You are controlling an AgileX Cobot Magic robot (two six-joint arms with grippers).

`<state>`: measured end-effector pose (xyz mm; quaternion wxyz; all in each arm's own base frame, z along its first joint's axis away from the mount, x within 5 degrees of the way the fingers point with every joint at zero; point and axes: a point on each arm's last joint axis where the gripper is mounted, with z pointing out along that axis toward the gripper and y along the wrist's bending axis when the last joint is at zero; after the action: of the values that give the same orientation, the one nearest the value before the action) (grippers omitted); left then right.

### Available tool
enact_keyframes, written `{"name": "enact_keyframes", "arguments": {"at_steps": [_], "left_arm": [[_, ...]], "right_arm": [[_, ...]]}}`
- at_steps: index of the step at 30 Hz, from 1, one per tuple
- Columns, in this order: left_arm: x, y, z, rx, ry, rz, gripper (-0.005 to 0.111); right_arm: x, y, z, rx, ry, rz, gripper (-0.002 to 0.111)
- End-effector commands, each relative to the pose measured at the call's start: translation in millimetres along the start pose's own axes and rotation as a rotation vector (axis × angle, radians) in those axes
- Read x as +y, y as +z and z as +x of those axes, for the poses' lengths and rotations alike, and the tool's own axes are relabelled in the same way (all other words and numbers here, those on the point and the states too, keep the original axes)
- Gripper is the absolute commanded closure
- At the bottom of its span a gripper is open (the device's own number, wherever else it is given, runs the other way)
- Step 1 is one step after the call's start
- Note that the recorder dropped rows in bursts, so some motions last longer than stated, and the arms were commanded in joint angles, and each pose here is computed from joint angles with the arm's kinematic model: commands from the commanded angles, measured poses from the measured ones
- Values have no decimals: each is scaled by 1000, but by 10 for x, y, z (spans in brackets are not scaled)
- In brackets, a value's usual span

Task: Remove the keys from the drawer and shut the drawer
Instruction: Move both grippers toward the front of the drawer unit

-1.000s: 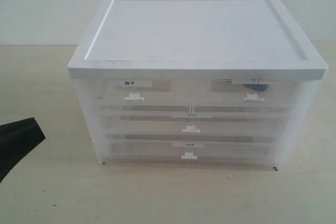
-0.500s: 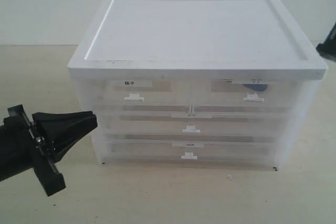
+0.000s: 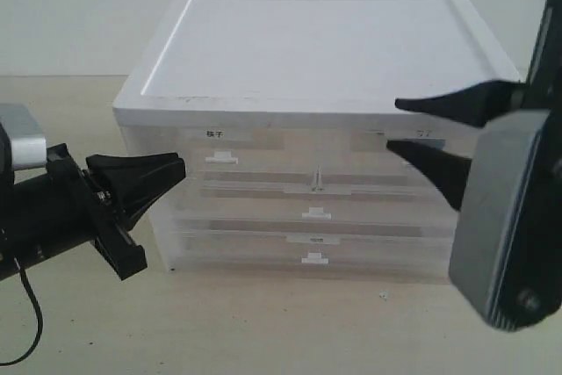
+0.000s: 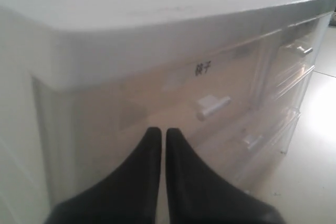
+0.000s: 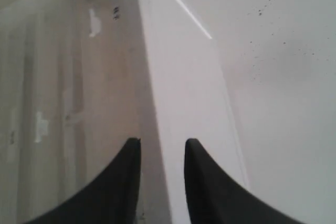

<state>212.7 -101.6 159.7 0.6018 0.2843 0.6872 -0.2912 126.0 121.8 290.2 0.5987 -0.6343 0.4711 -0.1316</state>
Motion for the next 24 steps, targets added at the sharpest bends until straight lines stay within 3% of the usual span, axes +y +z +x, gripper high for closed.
{"name": "enact_keyframes", "arguments": {"at_steps": [1,10,24], "left_arm": [[65,63,52,9,-18,-27,102],[66,64,56,11,-12,-27,102],[51,64,60,15,-6,-10,102]], "right_arm": [[177,-40,52,87,-46,20,83],[548,-173,185,240,-211,-98,83],[541,-82,177,265,-227,-47,83]]}}
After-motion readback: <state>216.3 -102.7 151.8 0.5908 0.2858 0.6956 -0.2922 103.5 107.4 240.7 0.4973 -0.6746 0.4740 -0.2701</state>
